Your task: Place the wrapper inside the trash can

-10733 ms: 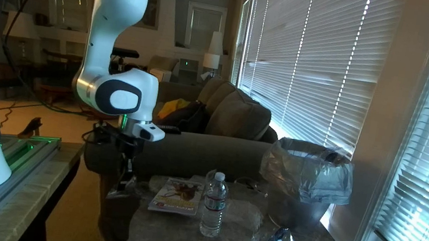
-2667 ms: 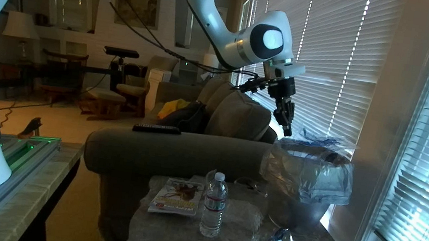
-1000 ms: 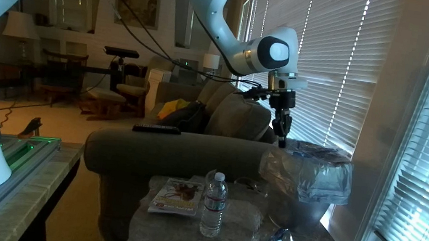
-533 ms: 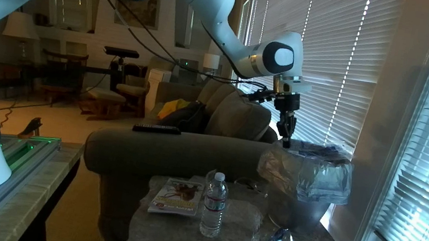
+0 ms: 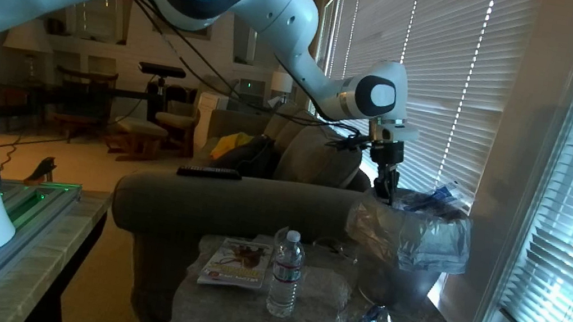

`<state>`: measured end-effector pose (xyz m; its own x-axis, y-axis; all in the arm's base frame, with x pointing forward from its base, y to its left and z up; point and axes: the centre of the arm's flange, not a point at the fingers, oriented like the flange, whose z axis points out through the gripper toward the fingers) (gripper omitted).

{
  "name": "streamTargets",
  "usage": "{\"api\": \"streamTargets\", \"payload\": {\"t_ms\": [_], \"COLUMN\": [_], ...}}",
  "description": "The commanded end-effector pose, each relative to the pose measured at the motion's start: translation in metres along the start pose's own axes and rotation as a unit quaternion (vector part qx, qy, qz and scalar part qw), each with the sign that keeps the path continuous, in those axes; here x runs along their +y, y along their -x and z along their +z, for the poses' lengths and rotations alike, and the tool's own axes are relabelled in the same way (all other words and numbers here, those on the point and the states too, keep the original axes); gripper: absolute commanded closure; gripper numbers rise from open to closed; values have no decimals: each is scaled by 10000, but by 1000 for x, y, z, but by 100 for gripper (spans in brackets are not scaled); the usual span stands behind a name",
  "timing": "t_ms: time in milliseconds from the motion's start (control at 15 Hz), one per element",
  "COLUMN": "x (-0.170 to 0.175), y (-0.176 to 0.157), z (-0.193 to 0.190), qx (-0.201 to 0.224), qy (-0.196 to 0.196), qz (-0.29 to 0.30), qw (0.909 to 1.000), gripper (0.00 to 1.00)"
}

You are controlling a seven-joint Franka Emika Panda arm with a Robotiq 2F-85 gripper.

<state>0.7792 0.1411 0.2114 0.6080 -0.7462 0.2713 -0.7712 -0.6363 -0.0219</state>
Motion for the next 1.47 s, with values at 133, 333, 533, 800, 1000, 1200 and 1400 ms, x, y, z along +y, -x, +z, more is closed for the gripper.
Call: {"api": "streamTargets", "payload": {"t_ms": [133, 333, 533, 800, 1000, 1200, 1400], "x": [-23, -19, -13, -5, 0, 4, 9], "y": [-10, -12, -18, -26, -26, -19, -9], "z": [11, -2, -24, -47, -56, -58, -53], "qx": [-72, -75, -33, -26, -13, -69, -106], "qy": [76, 6, -125, -90, 26, 205, 343], "qz": [-5, -51, -147, -429, -704, -1048, -1384], "qw": [9999, 10000, 9998, 9990, 9975, 9943, 9897], "gripper": [72, 62, 42, 13, 0, 0, 0]}}
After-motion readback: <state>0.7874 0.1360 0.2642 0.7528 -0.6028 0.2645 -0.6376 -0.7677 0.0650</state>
